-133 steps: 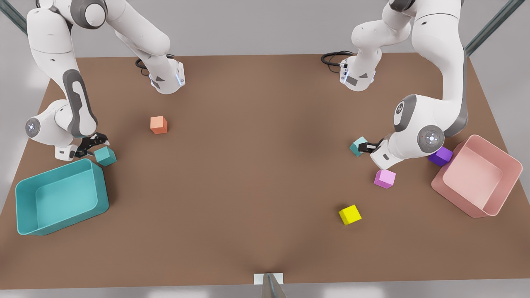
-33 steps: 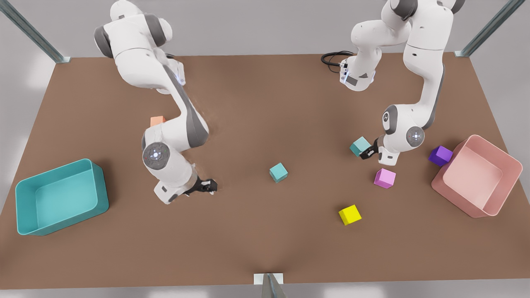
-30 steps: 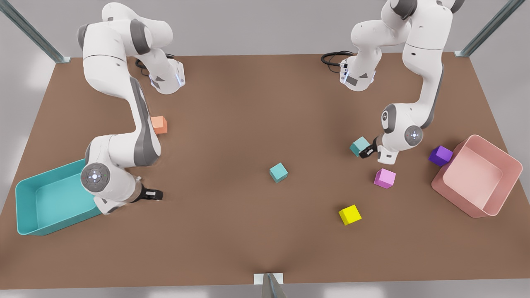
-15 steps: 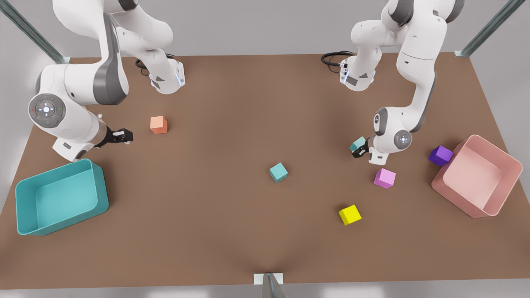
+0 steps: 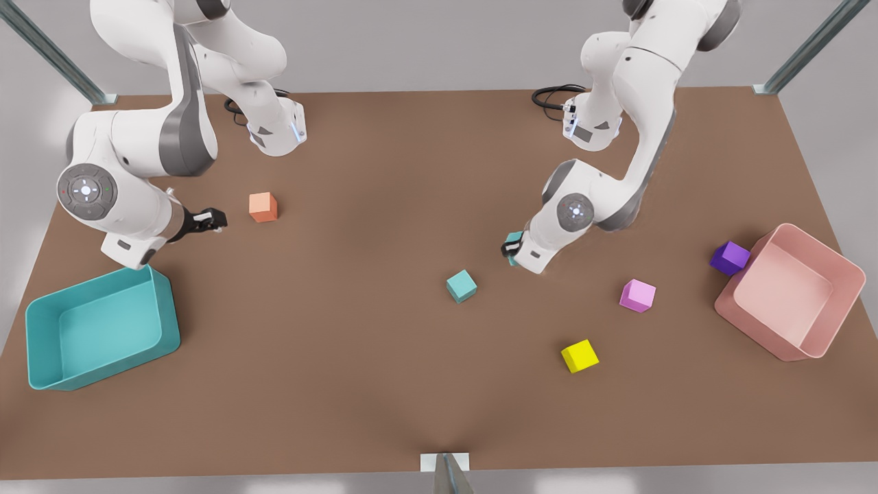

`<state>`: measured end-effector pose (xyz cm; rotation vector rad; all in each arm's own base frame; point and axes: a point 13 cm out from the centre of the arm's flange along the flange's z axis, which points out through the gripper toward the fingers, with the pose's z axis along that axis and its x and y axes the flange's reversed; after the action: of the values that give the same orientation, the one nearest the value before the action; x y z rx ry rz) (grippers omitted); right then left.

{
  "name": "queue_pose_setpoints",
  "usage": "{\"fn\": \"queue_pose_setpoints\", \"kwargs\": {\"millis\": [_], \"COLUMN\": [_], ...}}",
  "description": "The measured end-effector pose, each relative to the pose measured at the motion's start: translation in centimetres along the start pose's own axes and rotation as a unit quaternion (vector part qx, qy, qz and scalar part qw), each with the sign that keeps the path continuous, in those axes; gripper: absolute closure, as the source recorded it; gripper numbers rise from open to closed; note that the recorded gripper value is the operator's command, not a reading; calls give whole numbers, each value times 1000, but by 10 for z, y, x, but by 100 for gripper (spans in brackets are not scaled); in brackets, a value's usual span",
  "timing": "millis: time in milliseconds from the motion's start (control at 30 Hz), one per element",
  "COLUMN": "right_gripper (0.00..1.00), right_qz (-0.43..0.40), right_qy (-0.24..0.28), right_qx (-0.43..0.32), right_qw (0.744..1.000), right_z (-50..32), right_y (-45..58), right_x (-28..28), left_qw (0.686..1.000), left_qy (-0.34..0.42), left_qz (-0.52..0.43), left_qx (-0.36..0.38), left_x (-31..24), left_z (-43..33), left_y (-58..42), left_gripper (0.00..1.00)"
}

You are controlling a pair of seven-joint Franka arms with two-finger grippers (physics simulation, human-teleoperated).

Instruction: Stack the two blue cubes on top of each other

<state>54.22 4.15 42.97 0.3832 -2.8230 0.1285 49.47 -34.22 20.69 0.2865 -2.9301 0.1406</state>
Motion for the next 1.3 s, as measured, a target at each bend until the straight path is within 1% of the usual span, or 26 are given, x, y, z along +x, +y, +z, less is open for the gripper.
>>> {"fn": "queue_pose_setpoints", "kwargs": {"millis": [67,100,167,233,333,533,900,1067,1100,1133,1167,1300], "right_gripper": [0,0,0,0,0,0,0,0,0,0,0,0], "right_qz": [0,0,-1,-2,-4,-7,-10,-10,-10,-11,-11,-11], "right_qy": [3,4,7,10,14,18,24,25,25,26,26,26], "right_qx": [-1,-1,-2,-2,-3,-3,-5,-5,-5,-5,-5,-5], "right_qw": [1000,1000,1000,1000,1000,1000,1000,1000,1000,1000,1000,1000], "right_z": [1,1,3,5,8,11,16,17,18,18,18,18], "right_y": [-2,-2,-2,-1,-1,1,2,2,2,2,2,2], "right_x": [1,2,2,2,1,-1,-3,-4,-4,-4,-4,-4], "left_qw": [1000,999,999,999,1000,999,998,998,998,998,998,998], "left_qy": [12,17,17,15,16,19,41,45,44,45,45,46], "left_qz": [25,29,28,28,24,13,6,3,3,2,2,0], "left_qx": [9,12,23,13,-7,-25,-36,-39,-39,-39,-38,-37], "left_x": [10,4,-34,-53,-61,-61,-36,-36,-36,-36,-36,-35], "left_z": [3,8,24,46,63,70,92,102,102,102,102,102], "left_y": [-54,-72,-102,-112,-108,-99,-110,-111,-112,-112,-113,-114], "left_gripper": [47,47,47,47,47,46,46,45,41,17,0,0]}}
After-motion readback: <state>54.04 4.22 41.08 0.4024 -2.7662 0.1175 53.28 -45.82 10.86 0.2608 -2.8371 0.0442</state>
